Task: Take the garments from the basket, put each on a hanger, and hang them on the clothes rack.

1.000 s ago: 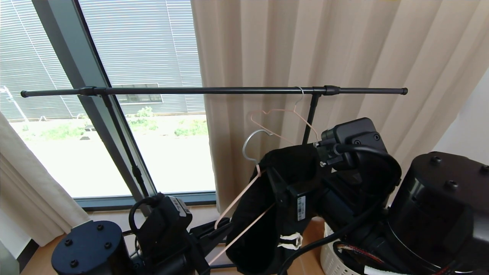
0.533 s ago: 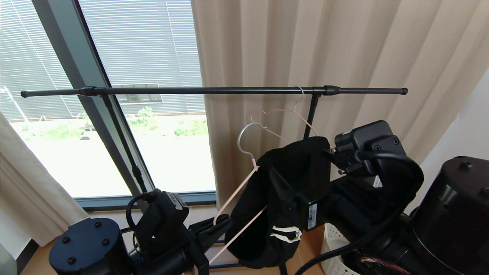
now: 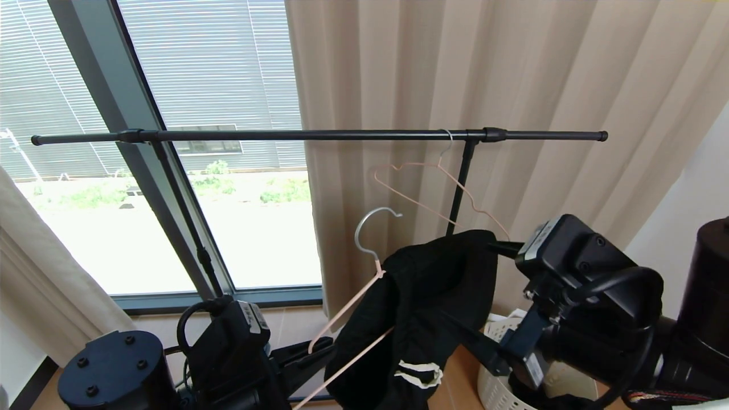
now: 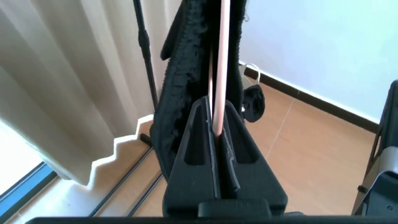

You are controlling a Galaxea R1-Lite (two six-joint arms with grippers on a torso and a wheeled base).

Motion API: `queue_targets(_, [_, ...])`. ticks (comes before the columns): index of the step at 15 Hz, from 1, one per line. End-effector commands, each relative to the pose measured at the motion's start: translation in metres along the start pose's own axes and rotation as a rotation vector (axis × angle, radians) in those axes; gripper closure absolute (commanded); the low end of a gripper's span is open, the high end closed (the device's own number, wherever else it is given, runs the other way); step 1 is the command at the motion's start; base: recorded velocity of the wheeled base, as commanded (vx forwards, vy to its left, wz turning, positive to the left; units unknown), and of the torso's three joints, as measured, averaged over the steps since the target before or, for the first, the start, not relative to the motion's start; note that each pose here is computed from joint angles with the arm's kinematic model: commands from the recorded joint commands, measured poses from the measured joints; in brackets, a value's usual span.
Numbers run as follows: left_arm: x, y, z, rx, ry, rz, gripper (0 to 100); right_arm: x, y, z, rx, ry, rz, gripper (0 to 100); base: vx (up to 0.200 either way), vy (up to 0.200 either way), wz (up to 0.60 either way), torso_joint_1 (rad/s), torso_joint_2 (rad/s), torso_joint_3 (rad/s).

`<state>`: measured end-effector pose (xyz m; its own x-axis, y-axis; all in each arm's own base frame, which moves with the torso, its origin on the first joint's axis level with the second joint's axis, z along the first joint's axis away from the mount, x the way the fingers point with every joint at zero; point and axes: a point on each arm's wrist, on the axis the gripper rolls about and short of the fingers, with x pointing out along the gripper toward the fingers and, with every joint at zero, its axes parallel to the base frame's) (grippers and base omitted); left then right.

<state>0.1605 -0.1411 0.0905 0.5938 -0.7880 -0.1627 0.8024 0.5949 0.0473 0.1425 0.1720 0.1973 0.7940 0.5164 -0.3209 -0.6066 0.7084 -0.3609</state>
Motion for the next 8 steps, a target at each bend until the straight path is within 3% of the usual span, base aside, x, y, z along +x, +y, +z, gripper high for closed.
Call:
queue_targets(1, [-0.004, 0.000, -0.001, 0.008, 0.005, -0.001, 100, -0.043, -0.039, 0.016, 0.002, 0.023, 0.112, 0, 0.000, 0.000, 0.00, 0.000, 0.00, 0.000])
queue_targets(2, [-0.005, 0.000, -0.001, 0.013, 0.007, -0.002, 100, -0.047, -0.045, 0.016, -0.025, 0.041, 0.131, 0, 0.000, 0.000, 0.00, 0.000, 0.00, 0.000])
queue_targets(3, [-0.006, -0.001, -0.002, 0.025, 0.011, -0.007, 100, -0.052, -0.063, 0.016, -0.115, 0.056, 0.162, 0, 0.000, 0.000, 0.00, 0.000, 0.00, 0.000])
queue_targets(4, [-0.006, -0.001, -0.002, 0.026, 0.012, -0.011, 100, -0.053, -0.068, 0.015, -0.138, 0.066, 0.174, 0, 0.000, 0.000, 0.00, 0.000, 0.00, 0.000])
queue_targets(5, [-0.009, -0.003, -0.004, 0.039, 0.022, -0.041, 100, -0.057, -0.081, 0.015, -0.206, 0.104, 0.258, 0, 0.000, 0.000, 0.00, 0.000, 0.00, 0.000])
queue_targets(7, [-0.013, -0.005, -0.006, 0.067, 0.027, -0.076, 100, -0.057, -0.088, 0.020, -0.244, 0.167, 0.347, 0, 0.000, 0.000, 0.00, 0.000, 0.00, 0.000])
queue_targets(8, [-0.014, -0.006, -0.005, 0.099, 0.015, -0.103, 100, -0.054, -0.094, 0.022, -0.304, 0.197, 0.385, 0, 0.000, 0.000, 0.00, 0.000, 0.00, 0.000])
